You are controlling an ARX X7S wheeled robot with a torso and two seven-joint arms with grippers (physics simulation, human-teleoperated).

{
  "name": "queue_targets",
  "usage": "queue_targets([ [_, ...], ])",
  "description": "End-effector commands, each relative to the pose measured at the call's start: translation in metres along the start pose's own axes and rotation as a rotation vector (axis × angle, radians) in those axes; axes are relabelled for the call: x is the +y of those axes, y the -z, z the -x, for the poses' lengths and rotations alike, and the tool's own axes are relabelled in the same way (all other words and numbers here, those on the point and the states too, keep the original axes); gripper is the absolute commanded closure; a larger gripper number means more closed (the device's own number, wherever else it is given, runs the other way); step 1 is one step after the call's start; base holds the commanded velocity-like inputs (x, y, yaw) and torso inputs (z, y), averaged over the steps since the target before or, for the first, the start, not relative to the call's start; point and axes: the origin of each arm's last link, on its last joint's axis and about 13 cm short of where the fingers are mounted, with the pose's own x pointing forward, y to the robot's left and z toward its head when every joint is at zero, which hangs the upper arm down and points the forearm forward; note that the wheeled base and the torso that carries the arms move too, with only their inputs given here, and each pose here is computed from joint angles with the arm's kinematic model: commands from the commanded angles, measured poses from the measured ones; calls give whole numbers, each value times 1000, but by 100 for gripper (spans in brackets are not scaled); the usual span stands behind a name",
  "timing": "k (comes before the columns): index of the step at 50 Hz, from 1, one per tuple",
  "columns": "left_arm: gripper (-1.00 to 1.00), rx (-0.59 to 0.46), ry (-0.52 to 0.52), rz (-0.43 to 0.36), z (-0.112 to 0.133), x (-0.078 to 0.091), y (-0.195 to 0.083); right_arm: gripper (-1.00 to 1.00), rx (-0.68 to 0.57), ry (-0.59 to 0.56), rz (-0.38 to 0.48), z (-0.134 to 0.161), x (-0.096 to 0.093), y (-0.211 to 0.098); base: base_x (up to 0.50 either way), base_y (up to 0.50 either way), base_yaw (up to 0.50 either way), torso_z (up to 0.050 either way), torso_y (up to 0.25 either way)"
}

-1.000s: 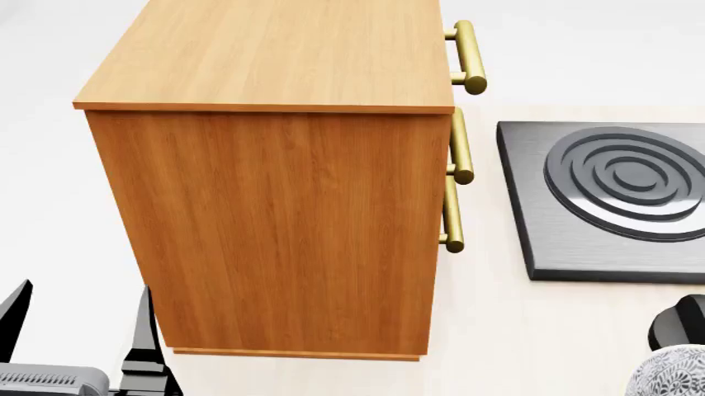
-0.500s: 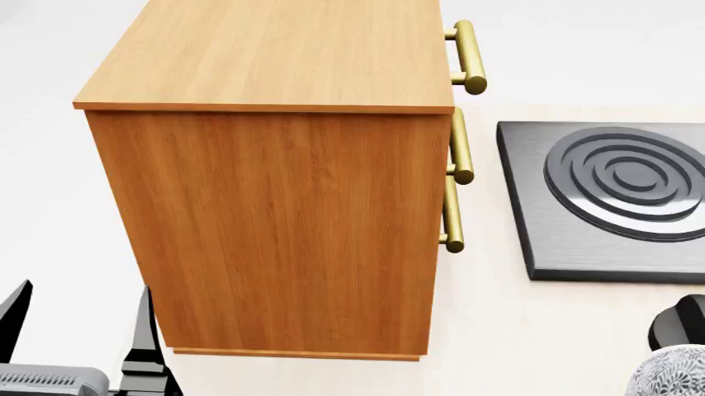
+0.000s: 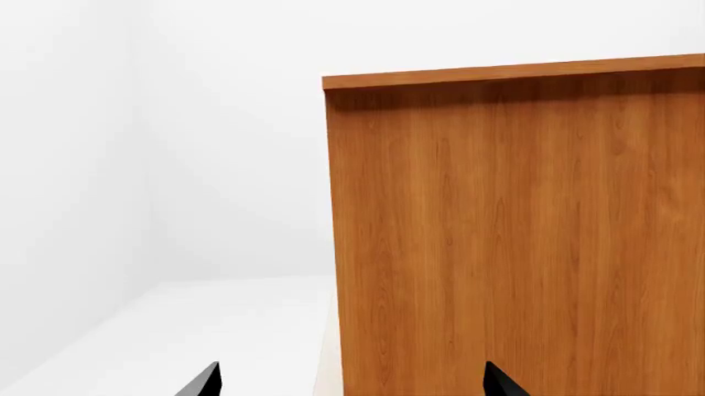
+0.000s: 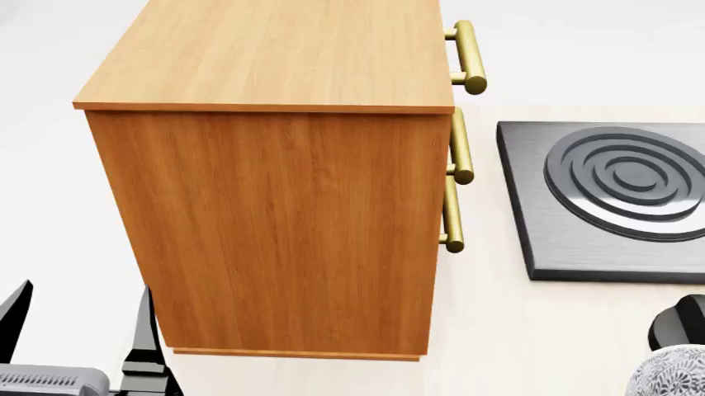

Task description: Put the bowl on the top of the cabinet.

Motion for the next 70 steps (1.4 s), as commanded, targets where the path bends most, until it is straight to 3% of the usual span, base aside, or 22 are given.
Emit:
queue_targets([
  [1,-100,0,0,0,0,0,0,-100,3,4,-1,-2,-1,0,0,0,0,0,0],
  [70,-100,1,-3,3,1,1,1,-100,23,5,2,-11,3,6,0,0,0,0,0],
])
